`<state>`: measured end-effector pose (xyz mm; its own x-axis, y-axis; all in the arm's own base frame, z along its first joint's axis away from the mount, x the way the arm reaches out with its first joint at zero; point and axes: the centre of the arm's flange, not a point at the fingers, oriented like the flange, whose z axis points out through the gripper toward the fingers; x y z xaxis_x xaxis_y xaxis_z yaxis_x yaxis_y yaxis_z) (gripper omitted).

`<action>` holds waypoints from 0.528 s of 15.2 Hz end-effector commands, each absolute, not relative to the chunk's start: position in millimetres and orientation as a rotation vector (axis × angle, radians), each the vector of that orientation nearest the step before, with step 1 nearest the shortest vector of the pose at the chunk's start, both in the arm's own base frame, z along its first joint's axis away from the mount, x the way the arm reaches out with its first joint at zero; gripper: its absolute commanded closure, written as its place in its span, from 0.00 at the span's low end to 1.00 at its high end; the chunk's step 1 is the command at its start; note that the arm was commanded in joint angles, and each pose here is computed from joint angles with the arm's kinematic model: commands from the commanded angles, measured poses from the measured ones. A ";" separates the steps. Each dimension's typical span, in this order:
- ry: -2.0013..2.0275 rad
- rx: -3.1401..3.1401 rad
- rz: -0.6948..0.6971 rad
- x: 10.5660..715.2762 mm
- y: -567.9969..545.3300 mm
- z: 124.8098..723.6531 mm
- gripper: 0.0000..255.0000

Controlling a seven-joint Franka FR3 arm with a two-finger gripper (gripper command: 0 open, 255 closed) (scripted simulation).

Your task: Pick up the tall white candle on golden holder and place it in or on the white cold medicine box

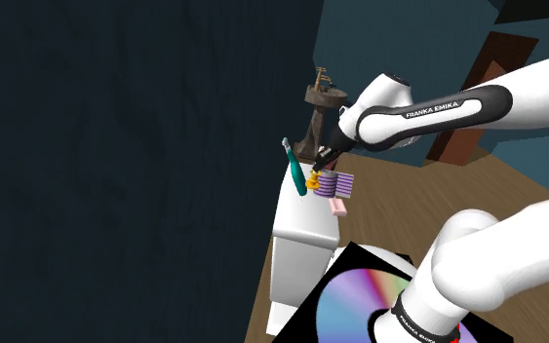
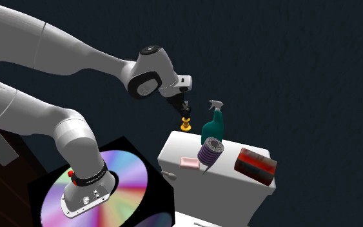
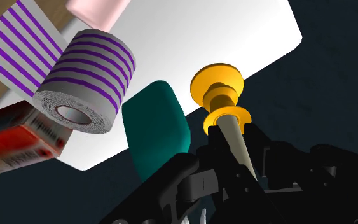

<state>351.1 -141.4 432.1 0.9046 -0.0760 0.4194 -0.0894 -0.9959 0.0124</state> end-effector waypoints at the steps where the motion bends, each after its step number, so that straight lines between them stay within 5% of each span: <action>1: -0.132 3.036 0.665 351.7 -141.4 443.1 1.00; 8: -0.132 3.036 0.665 359.6 -166.6 469.0 1.00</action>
